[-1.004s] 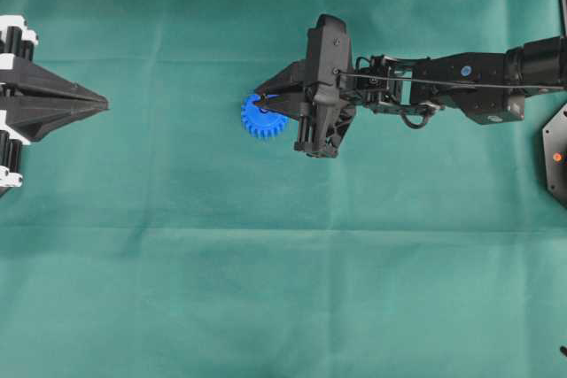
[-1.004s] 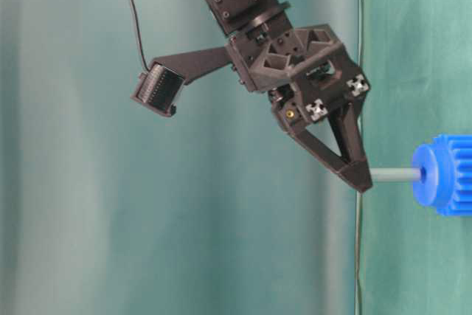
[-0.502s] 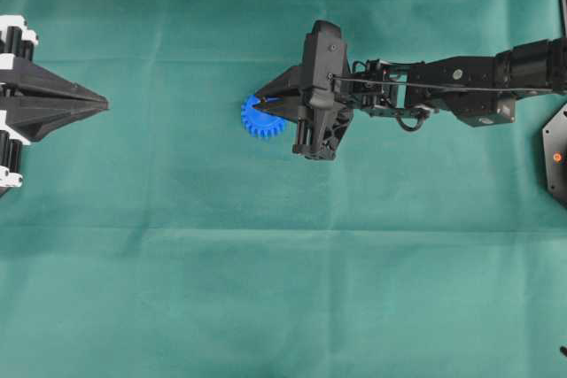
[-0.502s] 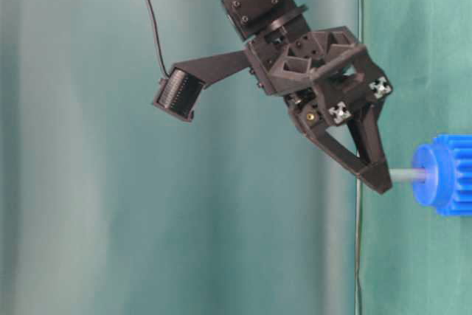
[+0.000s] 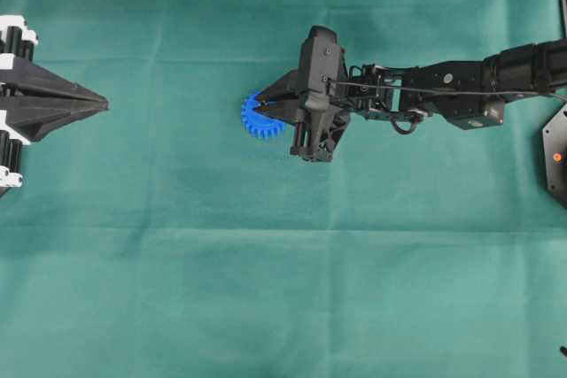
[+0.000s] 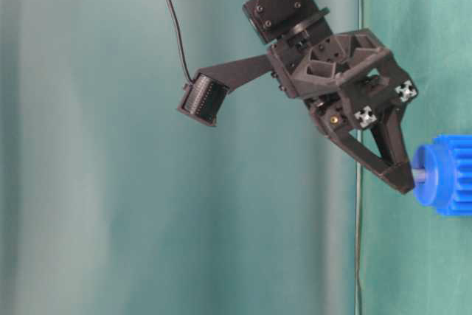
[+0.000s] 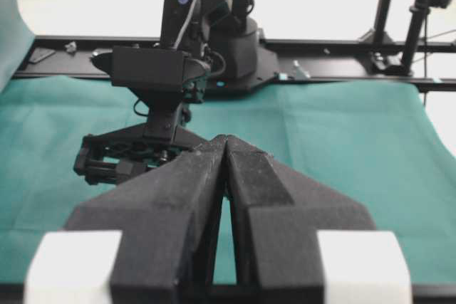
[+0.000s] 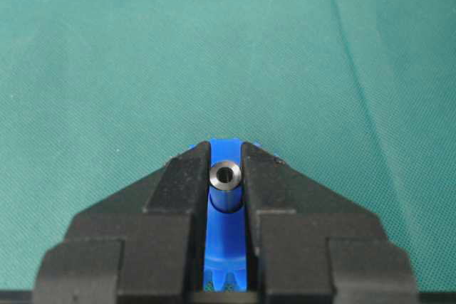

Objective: Insert the shaft placed at a random location into the center hole of the small gear at another random location.
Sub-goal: 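Lower the shaft into the gear's center hole with the right gripper, then open the right gripper and raise it off the inserted shaft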

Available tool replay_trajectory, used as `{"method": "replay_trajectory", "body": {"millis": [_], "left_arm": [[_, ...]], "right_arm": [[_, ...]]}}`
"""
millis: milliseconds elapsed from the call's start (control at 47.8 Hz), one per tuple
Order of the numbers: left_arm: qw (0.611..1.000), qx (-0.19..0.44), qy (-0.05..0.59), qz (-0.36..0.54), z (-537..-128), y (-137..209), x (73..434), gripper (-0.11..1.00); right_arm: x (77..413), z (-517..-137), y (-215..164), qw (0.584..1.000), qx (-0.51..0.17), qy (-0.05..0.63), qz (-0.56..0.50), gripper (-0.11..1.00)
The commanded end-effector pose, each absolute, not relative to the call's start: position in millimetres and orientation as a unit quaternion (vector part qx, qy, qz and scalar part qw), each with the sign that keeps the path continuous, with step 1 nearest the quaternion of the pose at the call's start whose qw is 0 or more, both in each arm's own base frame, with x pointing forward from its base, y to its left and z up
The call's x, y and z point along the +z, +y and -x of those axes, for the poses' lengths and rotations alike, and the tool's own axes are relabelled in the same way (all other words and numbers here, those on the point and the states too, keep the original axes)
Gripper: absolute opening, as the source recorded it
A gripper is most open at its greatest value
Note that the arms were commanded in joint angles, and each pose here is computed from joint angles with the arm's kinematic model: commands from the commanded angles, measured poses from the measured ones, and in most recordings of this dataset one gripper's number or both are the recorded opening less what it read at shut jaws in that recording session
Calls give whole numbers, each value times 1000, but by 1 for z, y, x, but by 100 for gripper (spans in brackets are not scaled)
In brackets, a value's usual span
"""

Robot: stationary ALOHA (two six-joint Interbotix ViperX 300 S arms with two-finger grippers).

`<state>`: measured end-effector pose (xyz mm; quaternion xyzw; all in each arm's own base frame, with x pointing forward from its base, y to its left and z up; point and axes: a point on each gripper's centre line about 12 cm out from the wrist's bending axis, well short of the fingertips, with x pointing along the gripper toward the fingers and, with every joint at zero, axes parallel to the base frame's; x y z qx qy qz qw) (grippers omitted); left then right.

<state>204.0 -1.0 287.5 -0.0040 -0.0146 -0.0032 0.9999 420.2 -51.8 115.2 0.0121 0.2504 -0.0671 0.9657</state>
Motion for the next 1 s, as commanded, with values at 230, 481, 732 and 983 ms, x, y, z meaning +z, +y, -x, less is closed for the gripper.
{"method": "replay_trajectory", "body": {"millis": [230,481,732,983], "left_arm": [[1000,-4,-24,3,-206,-1,295,0],[1000,-4,-24,3,-206,-1,295,0],[1000,-4,-24,3,-206,-1,295,0],[1000,-4,-24,3,-206,-1,295,0]], "right_arm": [[125,-429,-53,971,-69,227,-12,13],[122,-429,-53,971,-69,229,-12,13],[121,-429,-53,971,-69,227,-12,13],[121,-428,-53,971,-69,230,-12,13]]}}
